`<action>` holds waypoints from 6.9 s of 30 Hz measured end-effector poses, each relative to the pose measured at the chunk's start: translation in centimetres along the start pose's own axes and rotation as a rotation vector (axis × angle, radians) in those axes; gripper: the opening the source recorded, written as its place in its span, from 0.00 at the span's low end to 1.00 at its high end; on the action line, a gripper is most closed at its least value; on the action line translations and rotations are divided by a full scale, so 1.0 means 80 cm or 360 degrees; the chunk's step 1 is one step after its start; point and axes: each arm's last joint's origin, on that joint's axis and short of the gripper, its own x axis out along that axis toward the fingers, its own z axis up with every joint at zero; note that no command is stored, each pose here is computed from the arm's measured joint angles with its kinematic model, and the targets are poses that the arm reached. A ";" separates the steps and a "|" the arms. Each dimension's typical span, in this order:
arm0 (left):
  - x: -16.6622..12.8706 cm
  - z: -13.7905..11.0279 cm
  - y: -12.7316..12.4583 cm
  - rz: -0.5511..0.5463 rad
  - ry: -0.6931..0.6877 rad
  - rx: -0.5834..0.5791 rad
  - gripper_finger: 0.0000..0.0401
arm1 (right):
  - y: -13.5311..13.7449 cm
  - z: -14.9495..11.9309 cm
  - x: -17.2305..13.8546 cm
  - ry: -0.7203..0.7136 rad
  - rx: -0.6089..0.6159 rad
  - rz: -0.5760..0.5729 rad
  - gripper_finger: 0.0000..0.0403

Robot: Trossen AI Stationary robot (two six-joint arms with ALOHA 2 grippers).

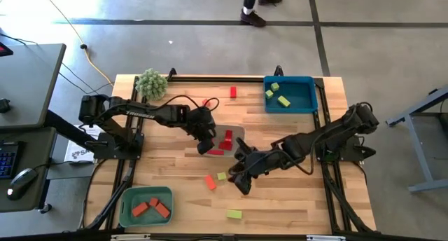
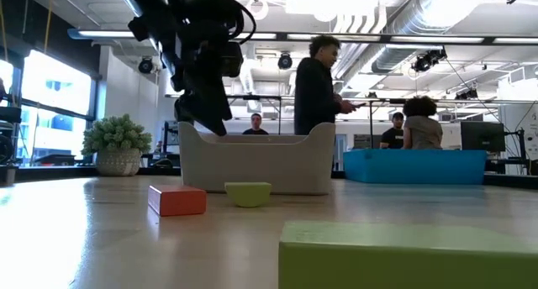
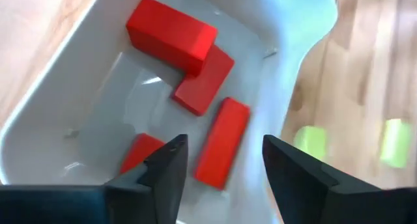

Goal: Sort & place blocks by color
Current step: Put the green wooden block into the blue bin

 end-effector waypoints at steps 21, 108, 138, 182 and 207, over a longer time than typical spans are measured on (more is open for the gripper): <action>-0.077 -0.025 -0.089 -0.0460 -0.0094 -0.0120 0.48 | 0.015 -0.113 0.104 0.0350 -0.0404 -0.0136 0.54; -0.123 0.019 0.008 -0.0013 -0.0557 -0.0051 0.48 | -0.061 -0.070 0.179 0.0780 -0.1023 -0.1000 0.25; -0.147 0.022 0.085 0.0490 -0.0538 0.0053 0.48 | -0.130 0.120 0.030 0.0667 -0.0487 -0.1562 0.25; -0.027 0.099 0.162 0.0778 -0.0033 -0.0594 0.48 | -0.409 0.239 -0.256 0.0537 0.0306 -0.1455 0.25; -0.015 0.114 0.191 0.0836 0.0154 -0.0679 0.48 | -0.503 0.156 -0.164 0.0899 0.0432 -0.1137 0.26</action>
